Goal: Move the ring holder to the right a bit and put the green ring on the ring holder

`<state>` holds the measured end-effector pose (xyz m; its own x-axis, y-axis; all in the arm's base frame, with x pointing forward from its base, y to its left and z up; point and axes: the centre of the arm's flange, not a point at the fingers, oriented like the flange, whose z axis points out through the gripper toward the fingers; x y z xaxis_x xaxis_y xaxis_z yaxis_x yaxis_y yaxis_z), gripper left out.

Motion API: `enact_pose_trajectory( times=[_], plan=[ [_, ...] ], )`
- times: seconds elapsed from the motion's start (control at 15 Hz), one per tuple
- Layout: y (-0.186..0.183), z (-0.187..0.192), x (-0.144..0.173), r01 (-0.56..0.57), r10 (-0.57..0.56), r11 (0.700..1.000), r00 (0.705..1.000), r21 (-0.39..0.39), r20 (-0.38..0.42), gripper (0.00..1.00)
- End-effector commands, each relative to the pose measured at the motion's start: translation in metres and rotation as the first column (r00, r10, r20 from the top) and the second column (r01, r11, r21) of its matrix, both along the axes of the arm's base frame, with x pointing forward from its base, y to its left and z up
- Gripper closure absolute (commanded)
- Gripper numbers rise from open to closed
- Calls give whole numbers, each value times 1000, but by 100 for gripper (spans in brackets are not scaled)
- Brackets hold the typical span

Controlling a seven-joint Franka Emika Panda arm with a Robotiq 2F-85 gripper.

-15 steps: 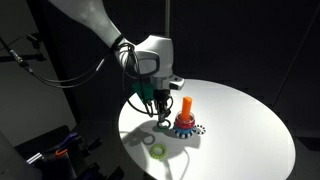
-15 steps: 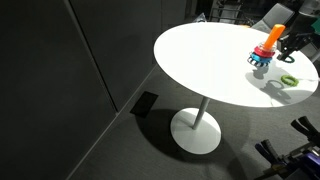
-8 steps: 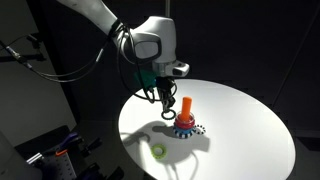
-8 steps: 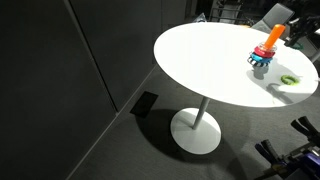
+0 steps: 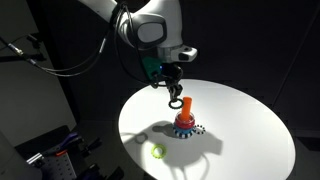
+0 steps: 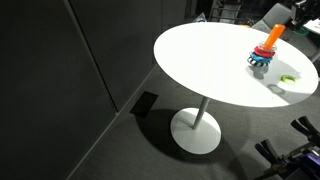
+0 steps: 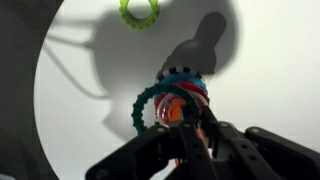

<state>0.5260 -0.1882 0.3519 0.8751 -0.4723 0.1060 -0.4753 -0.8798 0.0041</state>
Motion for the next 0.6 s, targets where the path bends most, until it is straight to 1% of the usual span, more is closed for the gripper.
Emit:
enact_pose_trajectory(
  times=[0.0, 0.53],
  plan=[
    [-3, 17, 14, 45, -45, 999, 999, -12, 9, 94],
    [-5, 21, 42, 107, -106, 994, 994, -22, 38, 94]
  ],
)
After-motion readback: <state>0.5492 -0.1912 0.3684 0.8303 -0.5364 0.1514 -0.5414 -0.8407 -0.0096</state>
